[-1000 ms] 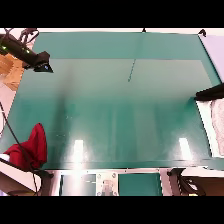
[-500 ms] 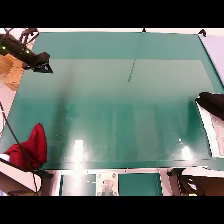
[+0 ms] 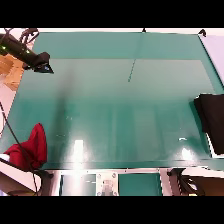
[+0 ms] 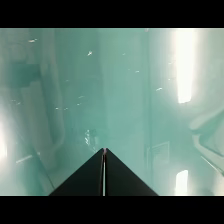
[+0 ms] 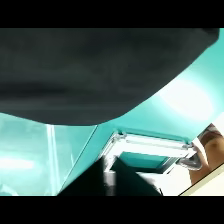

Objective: Fold the shirts.

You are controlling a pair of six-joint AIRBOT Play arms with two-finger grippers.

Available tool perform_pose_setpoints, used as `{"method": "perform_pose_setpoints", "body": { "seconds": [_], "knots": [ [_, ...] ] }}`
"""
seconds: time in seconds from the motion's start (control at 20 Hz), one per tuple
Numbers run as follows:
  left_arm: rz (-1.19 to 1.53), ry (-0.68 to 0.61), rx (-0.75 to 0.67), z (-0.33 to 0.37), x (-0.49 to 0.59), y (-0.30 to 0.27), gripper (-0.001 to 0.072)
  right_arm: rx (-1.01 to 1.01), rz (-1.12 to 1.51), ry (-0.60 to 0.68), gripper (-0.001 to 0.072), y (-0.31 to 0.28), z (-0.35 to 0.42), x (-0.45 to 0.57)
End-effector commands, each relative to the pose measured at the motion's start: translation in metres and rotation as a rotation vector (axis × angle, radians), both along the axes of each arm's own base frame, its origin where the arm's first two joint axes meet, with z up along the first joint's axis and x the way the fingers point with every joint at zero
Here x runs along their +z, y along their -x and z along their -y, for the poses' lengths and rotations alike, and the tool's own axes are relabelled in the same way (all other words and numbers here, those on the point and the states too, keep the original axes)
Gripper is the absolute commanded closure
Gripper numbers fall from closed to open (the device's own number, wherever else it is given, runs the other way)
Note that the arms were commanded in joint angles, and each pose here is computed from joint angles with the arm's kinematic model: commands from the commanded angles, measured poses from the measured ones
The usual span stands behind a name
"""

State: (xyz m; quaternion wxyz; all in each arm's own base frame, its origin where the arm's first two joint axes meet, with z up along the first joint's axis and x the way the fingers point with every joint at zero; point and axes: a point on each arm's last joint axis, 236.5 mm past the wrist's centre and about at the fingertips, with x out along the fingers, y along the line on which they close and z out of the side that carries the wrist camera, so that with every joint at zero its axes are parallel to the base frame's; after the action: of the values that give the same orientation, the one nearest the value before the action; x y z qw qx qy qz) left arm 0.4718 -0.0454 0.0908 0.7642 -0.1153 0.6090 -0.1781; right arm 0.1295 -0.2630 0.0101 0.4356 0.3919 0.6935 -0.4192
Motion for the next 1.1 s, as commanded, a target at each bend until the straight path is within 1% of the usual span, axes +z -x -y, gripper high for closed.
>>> {"method": "perform_pose_setpoints", "body": {
  "seconds": [0.0, 0.1, 0.2, 0.3, 0.4, 0.6, 0.7, 0.8, 1.05],
  "knots": [
    [0.006, 0.031, -0.015, 0.010, 0.004, 0.000, 0.0685, 0.082, 0.097, -0.010, 0.0697, -0.042, -0.013, -0.003],
    [-0.028, 0.028, -0.048, 0.022, -0.001, 0.010, 0.0686, 0.238, 0.228, 0.043, 0.0696, -0.101, -0.030, 0.010],
    [-0.074, 0.032, -0.087, 0.041, -0.007, 0.033, 0.0686, 0.385, 0.353, 0.077, 0.0696, -0.149, -0.070, 0.022],
    [-0.093, 0.023, -0.138, 0.060, -0.009, 0.063, 0.0686, 0.530, 0.433, 0.063, 0.0696, -0.166, -0.129, 0.026],
    [-0.059, 0.013, -0.140, 0.072, -0.012, 0.088, 0.0686, 0.664, 0.472, 0.032, 0.0696, -0.150, -0.193, 0.012],
    [-0.042, 0.019, -0.118, 0.075, -0.040, 0.125, 0.0685, 0.791, 0.561, -0.062, 0.0695, -0.104, -0.287, -0.030],
    [-0.046, 0.015, -0.127, 0.074, -0.053, 0.134, 0.0684, 0.853, 0.584, -0.086, 0.0695, -0.096, -0.307, -0.037],
    [-0.053, 0.006, -0.128, 0.072, -0.055, 0.136, 0.0685, 0.889, 0.542, -0.134, 0.0695, -0.081, -0.321, -0.038],
    [-0.058, 0.011, -0.126, 0.073, -0.055, 0.137, 0.0685, 0.912, 0.542, -0.145, 0.0695, -0.079, -0.327, -0.038]
  ]
}}
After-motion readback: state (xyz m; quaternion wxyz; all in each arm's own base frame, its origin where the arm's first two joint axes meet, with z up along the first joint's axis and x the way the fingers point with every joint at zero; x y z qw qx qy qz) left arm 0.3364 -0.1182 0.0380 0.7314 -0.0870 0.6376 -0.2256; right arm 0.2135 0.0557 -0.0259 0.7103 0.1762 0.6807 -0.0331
